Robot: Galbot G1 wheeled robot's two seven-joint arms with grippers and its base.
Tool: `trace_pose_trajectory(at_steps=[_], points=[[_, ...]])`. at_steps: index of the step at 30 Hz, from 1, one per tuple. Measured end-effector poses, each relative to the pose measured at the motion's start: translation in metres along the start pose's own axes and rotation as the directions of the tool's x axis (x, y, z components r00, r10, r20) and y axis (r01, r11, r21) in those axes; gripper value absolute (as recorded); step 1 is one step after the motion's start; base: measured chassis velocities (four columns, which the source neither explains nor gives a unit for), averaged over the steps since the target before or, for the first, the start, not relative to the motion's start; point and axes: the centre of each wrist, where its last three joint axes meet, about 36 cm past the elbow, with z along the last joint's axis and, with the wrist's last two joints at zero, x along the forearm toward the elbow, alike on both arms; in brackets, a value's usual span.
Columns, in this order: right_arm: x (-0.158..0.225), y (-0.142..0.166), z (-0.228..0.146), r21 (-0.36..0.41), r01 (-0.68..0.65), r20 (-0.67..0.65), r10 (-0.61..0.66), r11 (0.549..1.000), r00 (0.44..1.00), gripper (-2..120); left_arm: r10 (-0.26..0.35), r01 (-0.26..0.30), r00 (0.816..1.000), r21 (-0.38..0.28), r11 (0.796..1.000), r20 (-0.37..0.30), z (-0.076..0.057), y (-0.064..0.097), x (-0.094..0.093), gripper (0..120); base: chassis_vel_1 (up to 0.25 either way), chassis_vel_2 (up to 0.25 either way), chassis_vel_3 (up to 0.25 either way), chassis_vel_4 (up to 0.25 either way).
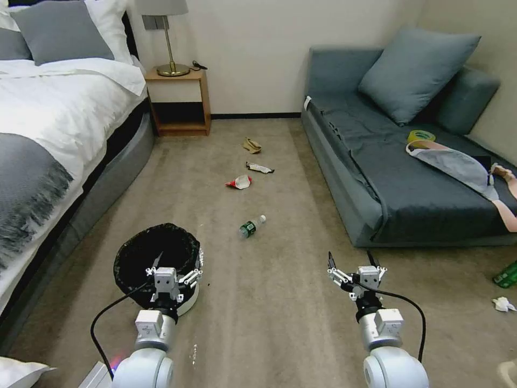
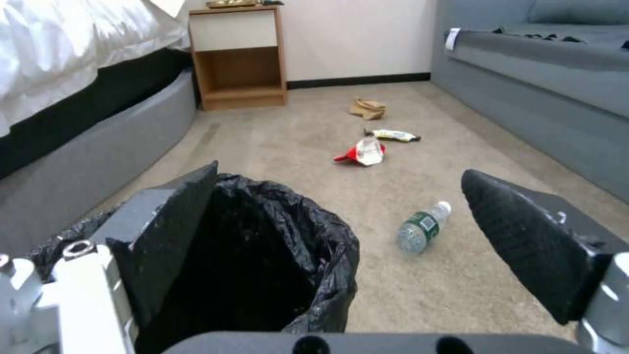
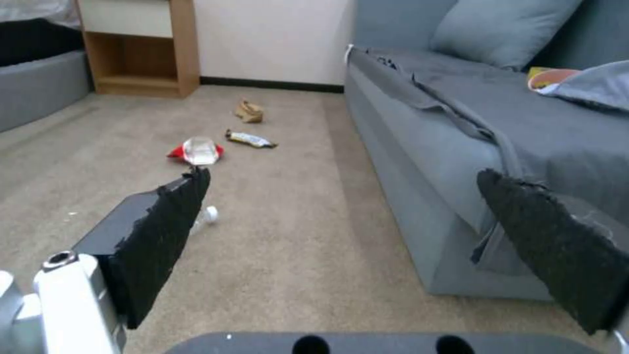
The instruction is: Pick up the trash bin, then pick up the garbage on the floor and place it into the trash bin.
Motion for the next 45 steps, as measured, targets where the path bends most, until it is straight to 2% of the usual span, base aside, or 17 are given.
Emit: trace_pose_trajectory(at_steps=[39,43,44,45], points=[[0.000,0.001,-0.002,-0.001,-0.002,0.005,0.002,1.000,1.000,100,-0.002,0.002,1.000,0.002,1.000,-0.002,-0.003,-0.001,0.000,100,0.000,0.000,0.000,0.000],[0.005,0.014,-0.039,-0.004,-0.064,0.053,0.064,0.998,0.997,100,-0.042,0.042,0.999,0.021,0.999,-0.014,-0.054,-0.009,0.003,100,0.000,0.000,0.000,0.000],[0.005,0.014,-0.039,-0.004,-0.064,0.053,0.064,0.998,0.997,100,-0.042,0.042,0.999,0.021,0.999,-0.014,-0.054,-0.009,0.003,100,0.000,0.000,0.000,0.000],[0.007,0.019,-0.055,-0.007,-0.092,0.073,0.093,0.996,0.993,100,-0.057,0.057,0.998,0.027,0.998,-0.017,-0.070,-0.011,0.006,100,0.000,0.000,0.000,0.000]])
